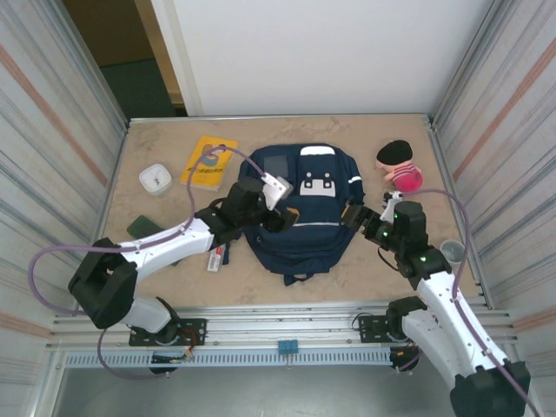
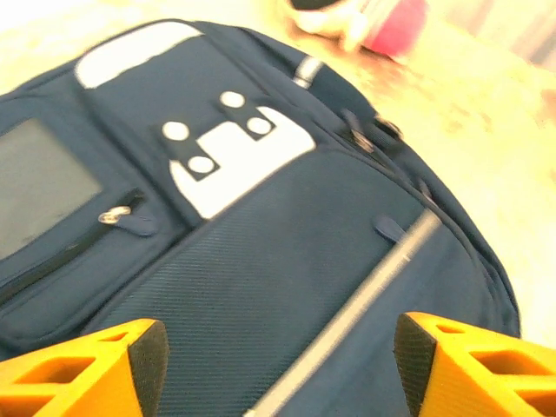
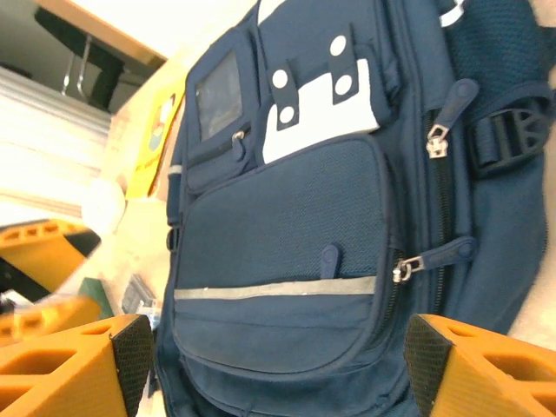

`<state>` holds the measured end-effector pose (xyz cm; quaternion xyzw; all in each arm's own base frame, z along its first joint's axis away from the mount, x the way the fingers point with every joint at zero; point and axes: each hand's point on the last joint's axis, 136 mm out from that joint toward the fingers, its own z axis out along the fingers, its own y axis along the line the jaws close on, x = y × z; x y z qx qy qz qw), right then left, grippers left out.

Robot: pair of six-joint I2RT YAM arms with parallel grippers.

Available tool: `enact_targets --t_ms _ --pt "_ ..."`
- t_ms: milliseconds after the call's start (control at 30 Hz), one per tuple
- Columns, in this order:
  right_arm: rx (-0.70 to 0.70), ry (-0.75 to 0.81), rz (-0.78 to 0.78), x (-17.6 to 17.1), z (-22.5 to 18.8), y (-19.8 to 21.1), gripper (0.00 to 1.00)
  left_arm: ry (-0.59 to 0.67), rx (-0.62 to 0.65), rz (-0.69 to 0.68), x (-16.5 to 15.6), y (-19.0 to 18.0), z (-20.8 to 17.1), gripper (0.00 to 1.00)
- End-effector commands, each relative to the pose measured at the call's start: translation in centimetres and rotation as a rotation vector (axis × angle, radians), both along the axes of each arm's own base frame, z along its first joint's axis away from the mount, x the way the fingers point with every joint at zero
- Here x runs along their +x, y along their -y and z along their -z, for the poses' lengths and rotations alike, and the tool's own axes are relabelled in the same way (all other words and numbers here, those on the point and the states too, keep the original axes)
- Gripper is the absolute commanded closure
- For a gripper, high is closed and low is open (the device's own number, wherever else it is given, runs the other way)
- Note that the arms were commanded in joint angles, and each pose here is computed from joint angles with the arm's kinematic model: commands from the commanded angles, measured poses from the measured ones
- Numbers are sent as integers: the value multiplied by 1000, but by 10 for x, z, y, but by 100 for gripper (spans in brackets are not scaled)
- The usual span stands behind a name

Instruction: Pack the student bag

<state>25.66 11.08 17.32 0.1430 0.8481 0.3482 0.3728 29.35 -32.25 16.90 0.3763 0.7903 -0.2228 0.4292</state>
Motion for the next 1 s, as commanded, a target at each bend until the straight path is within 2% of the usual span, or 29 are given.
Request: enact_targets --t_ms 0,133,233,300,433,533,767,800,867,933,967 --pt "35 -72 -86 -18 20 -5 23 47 126 204 -17 14 17 26" --pt "47 -85 -76 -20 27 -4 23 51 147 396 -35 40 30 28" --pt "53 -90 -75 -22 29 -5 23 105 208 429 -34 55 43 27" --pt "52 -93 -74 -22 30 -4 23 149 249 446 -33 64 52 20" --pt "45 -90 -65 -23 30 -2 22 185 311 417 -16 77 66 18" --pt "46 -81 -63 -23 28 -2 22 216 317 373 -4 85 68 12" --pt "38 -85 -60 -24 32 -1 22 265 363 317 11 83 88 10" --pt "37 -86 -62 -24 32 -1 22 271 377 318 11 82 92 11" --pt "34 -83 -64 -24 32 -1 22 279 398 325 10 80 97 22" --pt "27 -77 -66 -23 31 -1 22 283 389 342 4 77 92 41" --pt "22 -76 -68 -23 31 -1 22 286 375 358 -1 76 87 57"
